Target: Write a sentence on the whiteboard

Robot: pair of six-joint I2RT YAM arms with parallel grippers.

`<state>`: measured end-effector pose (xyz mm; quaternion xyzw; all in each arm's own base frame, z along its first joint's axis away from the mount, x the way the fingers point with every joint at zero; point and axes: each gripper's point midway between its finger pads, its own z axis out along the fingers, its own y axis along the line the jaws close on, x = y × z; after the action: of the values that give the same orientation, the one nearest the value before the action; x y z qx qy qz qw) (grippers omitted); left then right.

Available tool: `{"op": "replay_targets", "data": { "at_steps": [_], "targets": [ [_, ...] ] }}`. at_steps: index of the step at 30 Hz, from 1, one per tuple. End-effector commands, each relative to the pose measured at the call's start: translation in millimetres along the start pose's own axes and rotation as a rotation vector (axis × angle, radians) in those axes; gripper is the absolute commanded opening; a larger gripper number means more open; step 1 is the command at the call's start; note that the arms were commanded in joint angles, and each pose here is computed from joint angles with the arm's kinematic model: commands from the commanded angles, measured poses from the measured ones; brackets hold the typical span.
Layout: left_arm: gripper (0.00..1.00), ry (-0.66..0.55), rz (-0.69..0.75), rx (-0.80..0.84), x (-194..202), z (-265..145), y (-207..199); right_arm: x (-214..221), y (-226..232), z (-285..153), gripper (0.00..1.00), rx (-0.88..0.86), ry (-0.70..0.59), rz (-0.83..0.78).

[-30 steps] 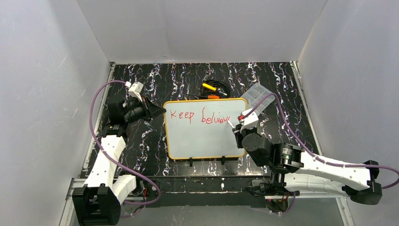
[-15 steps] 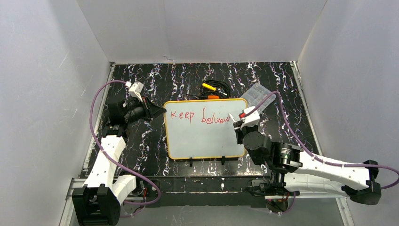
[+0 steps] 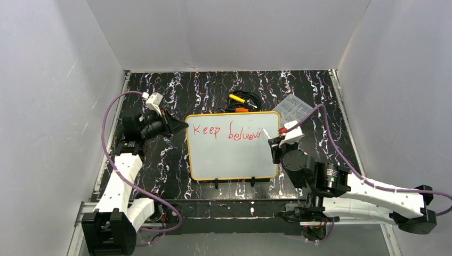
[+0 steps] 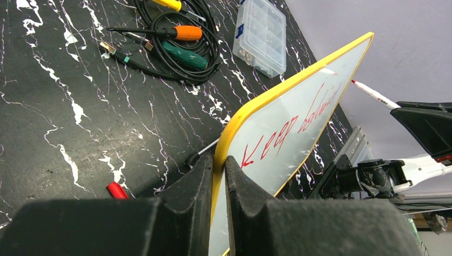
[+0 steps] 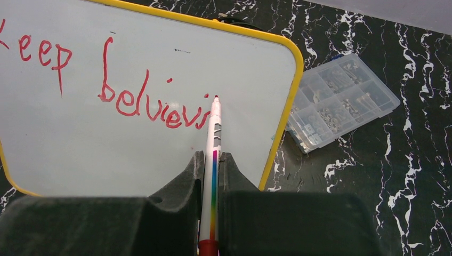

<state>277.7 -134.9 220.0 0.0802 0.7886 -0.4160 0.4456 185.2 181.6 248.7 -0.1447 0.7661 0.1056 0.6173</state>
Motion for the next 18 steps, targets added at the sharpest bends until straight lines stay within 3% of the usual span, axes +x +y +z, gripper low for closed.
{"op": "replay_targets", "data": {
  "at_steps": [1,18],
  "targets": [
    [0.0,0.024,0.008,0.041,1.8,-1.9,-13.7,1.1,-4.1,-3.2,0.01,0.012,0.019,0.032],
    [0.0,0.023,0.009,0.042,1.5,-2.2,-14.3,16.6,4.7,1.9,0.01,0.006,0.08,-0.019]
  ]
}}
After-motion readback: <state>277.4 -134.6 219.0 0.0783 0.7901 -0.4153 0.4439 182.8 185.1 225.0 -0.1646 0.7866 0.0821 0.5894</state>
